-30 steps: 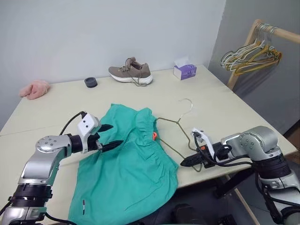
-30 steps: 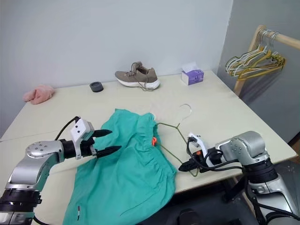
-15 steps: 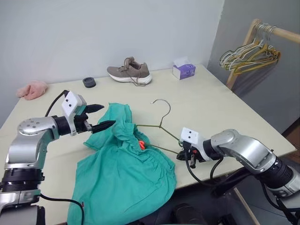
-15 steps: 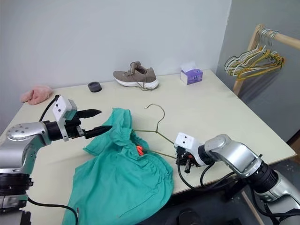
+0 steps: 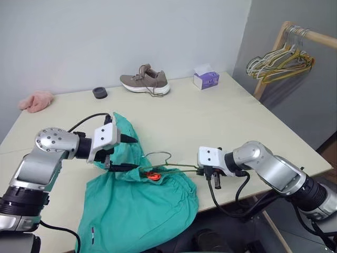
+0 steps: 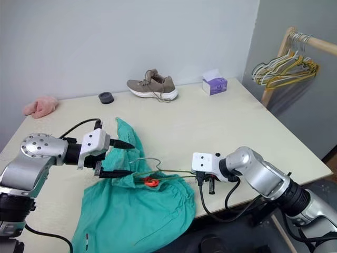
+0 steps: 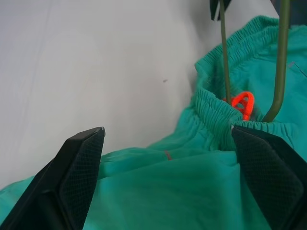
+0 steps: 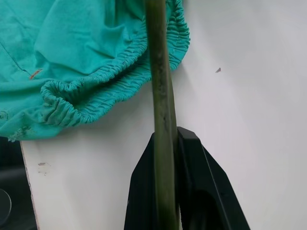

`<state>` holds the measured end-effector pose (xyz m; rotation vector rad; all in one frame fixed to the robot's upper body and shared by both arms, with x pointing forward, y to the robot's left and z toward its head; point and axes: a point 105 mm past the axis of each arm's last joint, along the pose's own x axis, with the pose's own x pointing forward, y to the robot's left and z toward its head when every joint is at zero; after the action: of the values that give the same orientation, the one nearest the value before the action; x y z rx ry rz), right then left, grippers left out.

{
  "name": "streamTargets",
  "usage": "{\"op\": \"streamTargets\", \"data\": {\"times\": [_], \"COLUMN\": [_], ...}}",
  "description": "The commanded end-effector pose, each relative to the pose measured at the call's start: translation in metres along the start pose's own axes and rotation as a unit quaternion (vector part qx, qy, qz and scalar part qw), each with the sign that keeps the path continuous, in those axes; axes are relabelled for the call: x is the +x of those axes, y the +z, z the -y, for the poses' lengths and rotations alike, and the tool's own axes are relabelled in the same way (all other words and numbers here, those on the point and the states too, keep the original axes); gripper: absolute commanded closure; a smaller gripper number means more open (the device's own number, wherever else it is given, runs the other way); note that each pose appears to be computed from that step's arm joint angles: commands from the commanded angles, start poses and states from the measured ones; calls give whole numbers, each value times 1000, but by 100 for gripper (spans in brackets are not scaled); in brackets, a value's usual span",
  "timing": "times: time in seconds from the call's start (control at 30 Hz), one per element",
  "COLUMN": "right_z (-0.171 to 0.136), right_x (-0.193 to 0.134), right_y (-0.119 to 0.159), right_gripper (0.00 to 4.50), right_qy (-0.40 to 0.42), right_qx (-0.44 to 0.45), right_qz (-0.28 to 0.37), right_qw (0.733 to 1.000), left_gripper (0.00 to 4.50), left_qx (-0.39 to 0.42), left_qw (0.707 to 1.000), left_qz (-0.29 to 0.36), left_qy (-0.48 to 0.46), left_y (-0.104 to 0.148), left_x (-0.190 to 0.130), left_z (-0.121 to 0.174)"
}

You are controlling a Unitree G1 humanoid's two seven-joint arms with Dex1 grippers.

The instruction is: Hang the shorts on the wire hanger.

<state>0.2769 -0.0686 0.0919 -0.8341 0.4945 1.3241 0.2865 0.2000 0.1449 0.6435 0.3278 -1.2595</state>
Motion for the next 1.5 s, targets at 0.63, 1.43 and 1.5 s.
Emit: {"op": "streamTargets", "data": {"times": [0.63, 1.43, 1.5], "right_z": [20, 19, 18], "right_x": [-15, -16, -15], "right_y": [-10, 0, 2], "right_gripper": [450, 450, 450], "right_qy": [-28, -40, -39], "right_qx": [106, 2, -3], "right_qz": [6, 9, 12], "right_qw": [994, 999, 999], "left_gripper": [3, 92, 158], "left_qx": [-72, 18, 17], "left_qw": [995, 999, 999], "left_qz": [31, -20, -10], "left_qy": [55, 31, 29], "left_y": [3, -18, -15], "left_x": [-38, 10, 14], "left_z": [-15, -17, -16]}}
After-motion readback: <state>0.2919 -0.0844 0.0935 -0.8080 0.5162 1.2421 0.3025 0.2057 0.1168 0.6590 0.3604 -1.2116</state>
